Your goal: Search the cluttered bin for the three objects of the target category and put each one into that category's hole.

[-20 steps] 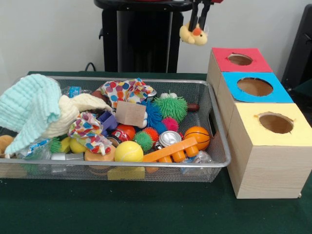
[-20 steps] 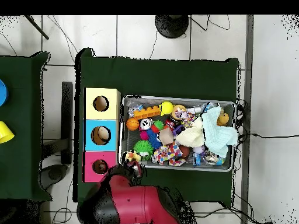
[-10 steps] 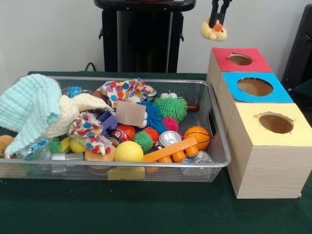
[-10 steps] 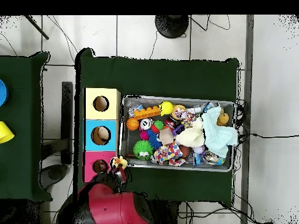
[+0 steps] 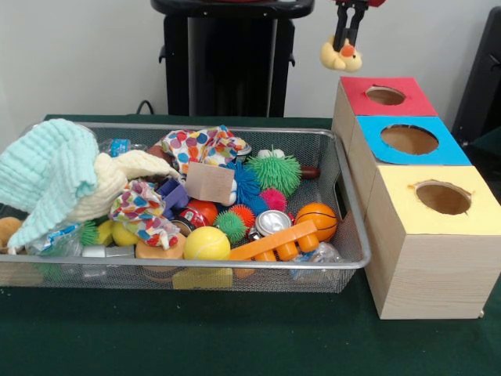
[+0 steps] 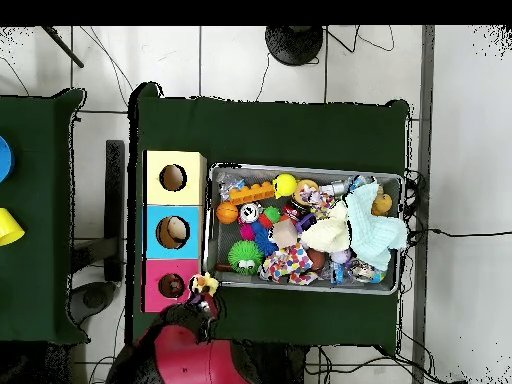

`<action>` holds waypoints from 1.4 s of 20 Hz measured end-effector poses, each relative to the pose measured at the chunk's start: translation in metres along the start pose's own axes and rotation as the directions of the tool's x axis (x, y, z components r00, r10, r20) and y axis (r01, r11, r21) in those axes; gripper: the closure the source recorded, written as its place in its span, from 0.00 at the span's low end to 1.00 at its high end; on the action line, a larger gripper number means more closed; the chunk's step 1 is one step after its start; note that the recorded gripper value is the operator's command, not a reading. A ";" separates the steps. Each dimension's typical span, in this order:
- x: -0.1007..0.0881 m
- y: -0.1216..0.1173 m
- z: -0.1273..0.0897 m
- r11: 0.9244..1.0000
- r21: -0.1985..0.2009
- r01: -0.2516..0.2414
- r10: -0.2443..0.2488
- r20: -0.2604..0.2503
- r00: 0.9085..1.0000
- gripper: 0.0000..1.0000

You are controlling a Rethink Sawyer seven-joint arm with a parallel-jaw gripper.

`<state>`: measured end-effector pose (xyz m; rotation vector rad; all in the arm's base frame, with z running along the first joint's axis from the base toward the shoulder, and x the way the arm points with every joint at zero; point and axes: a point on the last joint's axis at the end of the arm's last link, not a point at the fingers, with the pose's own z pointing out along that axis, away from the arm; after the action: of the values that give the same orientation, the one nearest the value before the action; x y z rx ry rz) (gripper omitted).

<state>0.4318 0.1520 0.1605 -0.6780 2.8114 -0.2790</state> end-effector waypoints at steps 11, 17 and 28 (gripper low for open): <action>0.034 0.006 0.019 0.998 0.038 0.046 -0.046 -0.015 0.999 1.00; 0.044 0.018 0.022 0.996 0.044 0.080 -0.079 -0.041 0.996 1.00; 0.045 0.029 0.015 0.995 0.046 0.088 -0.086 -0.037 0.996 1.00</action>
<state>0.3845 0.1547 0.1314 -0.7930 2.8028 -0.3765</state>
